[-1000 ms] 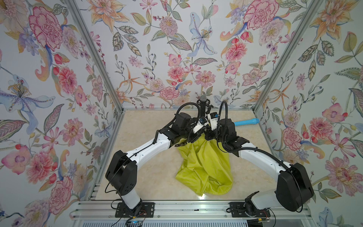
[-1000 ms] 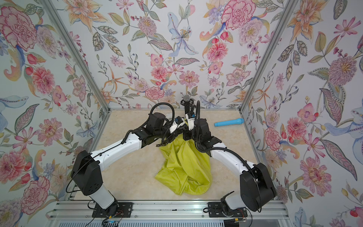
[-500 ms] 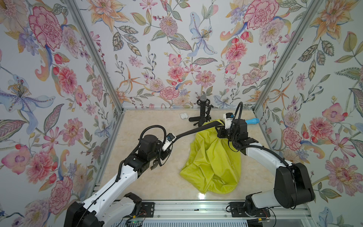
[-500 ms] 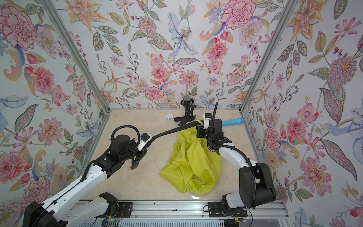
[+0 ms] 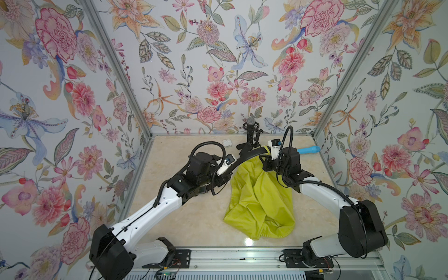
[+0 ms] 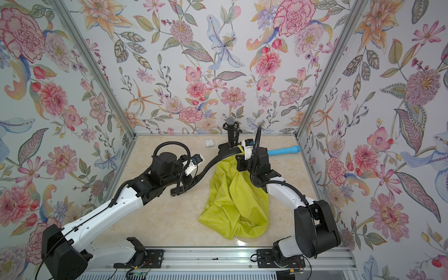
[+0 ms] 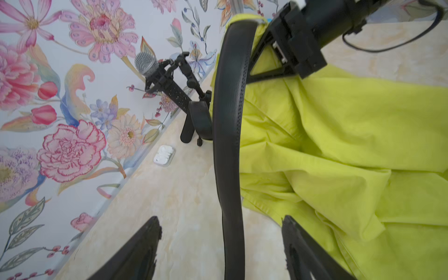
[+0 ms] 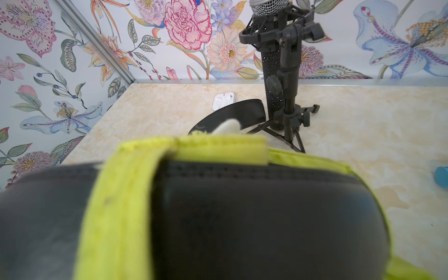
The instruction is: Remove the belt from the trousers
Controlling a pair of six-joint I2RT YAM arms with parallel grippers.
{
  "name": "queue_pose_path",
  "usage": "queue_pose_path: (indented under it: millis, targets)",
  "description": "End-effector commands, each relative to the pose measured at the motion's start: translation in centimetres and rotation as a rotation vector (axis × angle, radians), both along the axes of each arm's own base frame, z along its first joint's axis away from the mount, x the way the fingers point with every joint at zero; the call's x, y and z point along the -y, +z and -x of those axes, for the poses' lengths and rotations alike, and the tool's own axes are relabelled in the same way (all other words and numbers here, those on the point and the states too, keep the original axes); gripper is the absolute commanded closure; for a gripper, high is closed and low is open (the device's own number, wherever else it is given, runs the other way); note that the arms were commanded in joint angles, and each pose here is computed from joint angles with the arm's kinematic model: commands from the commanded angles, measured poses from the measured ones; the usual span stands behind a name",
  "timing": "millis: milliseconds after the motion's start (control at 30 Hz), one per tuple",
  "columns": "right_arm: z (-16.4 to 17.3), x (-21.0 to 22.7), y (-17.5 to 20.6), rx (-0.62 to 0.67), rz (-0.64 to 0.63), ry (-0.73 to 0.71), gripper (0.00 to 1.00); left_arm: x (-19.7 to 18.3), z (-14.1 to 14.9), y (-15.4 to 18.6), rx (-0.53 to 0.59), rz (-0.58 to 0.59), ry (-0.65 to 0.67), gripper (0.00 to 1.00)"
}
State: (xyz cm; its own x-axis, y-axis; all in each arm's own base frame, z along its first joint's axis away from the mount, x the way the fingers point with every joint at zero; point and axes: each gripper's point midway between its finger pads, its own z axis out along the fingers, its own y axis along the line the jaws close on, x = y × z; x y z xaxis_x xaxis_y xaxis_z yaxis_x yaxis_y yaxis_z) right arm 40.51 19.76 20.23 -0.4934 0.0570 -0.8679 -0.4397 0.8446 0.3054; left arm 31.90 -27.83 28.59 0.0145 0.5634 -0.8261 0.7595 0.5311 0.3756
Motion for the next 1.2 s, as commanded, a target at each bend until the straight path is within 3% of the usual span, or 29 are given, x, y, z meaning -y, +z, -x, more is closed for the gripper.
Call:
queue_pose_path:
  millis: [0, 267, 467, 567, 733, 800, 833, 900, 933, 1033, 1167]
  targets:
    - [0.2, -0.8, 4.0, 0.127, -0.034, 0.024, 0.93, 3.2, -2.0, 1.0, -0.024, -0.010, -0.036, 0.21]
    - [0.7, -0.7, 3.7, 0.107, -0.031, 0.029, 0.93, 11.5, -6.8, -1.2, -0.091, -0.095, -0.192, 0.25]
    - [0.2, 0.2, 3.7, 0.098, -0.017, 0.002, 0.93, 13.8, -5.7, -2.6, -0.199, -0.125, -0.303, 0.30]
    - [-0.1, 0.6, 3.7, 0.092, -0.014, -0.011, 0.93, 13.9, -4.9, -2.9, -0.225, -0.127, -0.336, 0.38]
    - [-0.1, 0.8, 4.2, 0.101, -0.026, -0.025, 0.93, 14.5, -5.0, -4.3, -0.256, -0.129, -0.352, 0.36]
    - [0.0, 1.0, 4.4, 0.104, -0.025, -0.031, 0.93, 15.0, -5.3, -4.4, -0.259, -0.126, -0.356, 0.44]
    - [0.0, 1.1, 4.5, 0.106, -0.022, -0.039, 0.93, 15.3, -5.6, -4.2, -0.259, -0.123, -0.352, 0.56]
    - [-0.1, 1.8, 4.3, 0.102, -0.002, -0.066, 0.93, 15.2, -6.2, -3.2, -0.249, -0.132, -0.327, 0.89]
    - [-0.3, 2.5, 3.9, 0.098, 0.016, -0.092, 0.93, 14.6, -6.7, -2.1, -0.221, -0.143, -0.290, 1.00]
    - [-1.5, 6.4, 1.2, 0.025, 0.054, -0.213, 0.92, 11.5, -7.3, 1.9, -0.112, -0.168, -0.178, 1.00]
    - [-2.1, 12.0, -3.2, -0.112, 0.025, -0.349, 0.89, 2.4, -7.4, 10.7, 0.053, -0.057, 0.035, 1.00]
